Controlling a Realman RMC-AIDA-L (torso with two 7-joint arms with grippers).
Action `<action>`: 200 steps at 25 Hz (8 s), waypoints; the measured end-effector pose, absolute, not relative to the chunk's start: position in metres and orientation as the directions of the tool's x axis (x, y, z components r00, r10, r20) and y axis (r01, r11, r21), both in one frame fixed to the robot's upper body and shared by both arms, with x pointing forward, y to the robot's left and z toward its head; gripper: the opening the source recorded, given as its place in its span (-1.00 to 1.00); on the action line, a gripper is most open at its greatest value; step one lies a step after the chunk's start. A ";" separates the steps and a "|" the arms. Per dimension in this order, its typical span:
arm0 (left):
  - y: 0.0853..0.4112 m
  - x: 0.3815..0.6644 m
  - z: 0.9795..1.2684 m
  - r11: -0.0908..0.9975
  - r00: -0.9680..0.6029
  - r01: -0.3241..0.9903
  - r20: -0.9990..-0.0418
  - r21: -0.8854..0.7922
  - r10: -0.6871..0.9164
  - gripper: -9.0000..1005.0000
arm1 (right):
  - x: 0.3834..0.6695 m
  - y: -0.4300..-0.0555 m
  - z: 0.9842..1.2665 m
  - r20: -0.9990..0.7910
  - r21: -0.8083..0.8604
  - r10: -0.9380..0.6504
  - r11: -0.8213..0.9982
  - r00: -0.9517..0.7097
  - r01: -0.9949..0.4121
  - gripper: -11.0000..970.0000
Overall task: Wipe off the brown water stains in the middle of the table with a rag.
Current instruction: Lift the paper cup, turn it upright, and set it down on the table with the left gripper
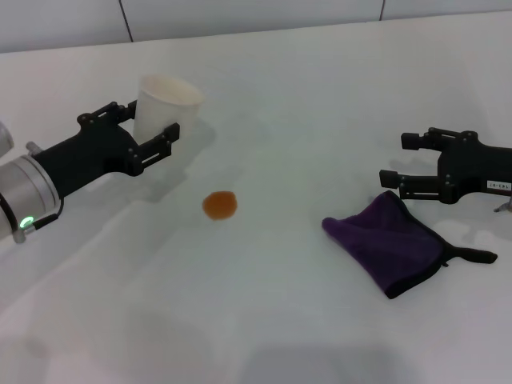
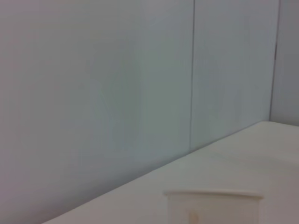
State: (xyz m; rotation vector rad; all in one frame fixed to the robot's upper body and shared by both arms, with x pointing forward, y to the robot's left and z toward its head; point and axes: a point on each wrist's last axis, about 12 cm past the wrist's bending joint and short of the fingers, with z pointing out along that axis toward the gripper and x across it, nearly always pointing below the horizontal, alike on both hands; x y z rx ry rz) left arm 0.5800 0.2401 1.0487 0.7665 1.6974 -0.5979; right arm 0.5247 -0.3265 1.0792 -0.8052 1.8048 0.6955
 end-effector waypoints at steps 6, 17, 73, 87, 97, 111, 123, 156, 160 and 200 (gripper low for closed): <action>0.240 0.575 1.044 0.671 -0.160 0.742 -0.972 -0.002 0.174 0.39 | 0.523 -0.326 1.079 -0.938 0.100 -0.207 0.606 -0.278 -0.789 0.71; 0.239 0.573 1.036 0.692 -0.182 0.722 -0.964 0.001 0.192 0.40 | 0.521 -0.326 1.078 -0.939 0.096 -0.211 0.602 -0.273 -0.793 0.71; 0.224 0.561 1.016 0.688 -0.145 0.719 -0.947 0.099 0.288 0.40 | 0.518 -0.324 1.078 -0.944 0.104 -0.198 0.581 -0.264 -0.807 0.71; 0.225 0.559 1.015 0.687 -0.143 0.719 -0.945 0.105 0.294 0.41 | 0.518 -0.325 1.079 -0.945 0.098 -0.199 0.585 -0.259 -0.805 0.71; 0.229 0.547 1.008 0.690 -0.139 0.715 -0.946 0.109 0.293 0.41 | 0.519 -0.325 1.079 -0.945 0.094 -0.204 0.584 -0.258 -0.806 0.71; 0.229 0.544 1.008 0.691 -0.137 0.717 -0.953 0.093 0.270 0.59 | 0.518 -0.326 1.080 -0.946 0.093 -0.201 0.582 -0.254 -0.808 0.71; 0.231 0.546 1.009 0.703 -0.139 0.705 -0.955 0.091 0.263 0.74 | 0.519 -0.328 1.082 -0.946 0.086 -0.204 0.586 -0.250 -0.806 0.71; 0.230 0.541 1.002 0.731 -0.201 0.682 -0.950 0.040 0.239 0.74 | 0.520 -0.327 1.081 -0.946 0.087 -0.206 0.589 -0.252 -0.804 0.71; 0.231 0.540 1.001 0.732 -0.204 0.680 -0.949 0.038 0.239 0.74 | 0.520 -0.326 1.081 -0.945 0.088 -0.206 0.588 -0.253 -0.804 0.71; 0.234 0.524 0.990 0.736 -0.220 0.676 -0.943 0.039 0.251 0.74 | 0.516 -0.325 1.077 -0.942 0.104 -0.202 0.580 -0.267 -0.808 0.71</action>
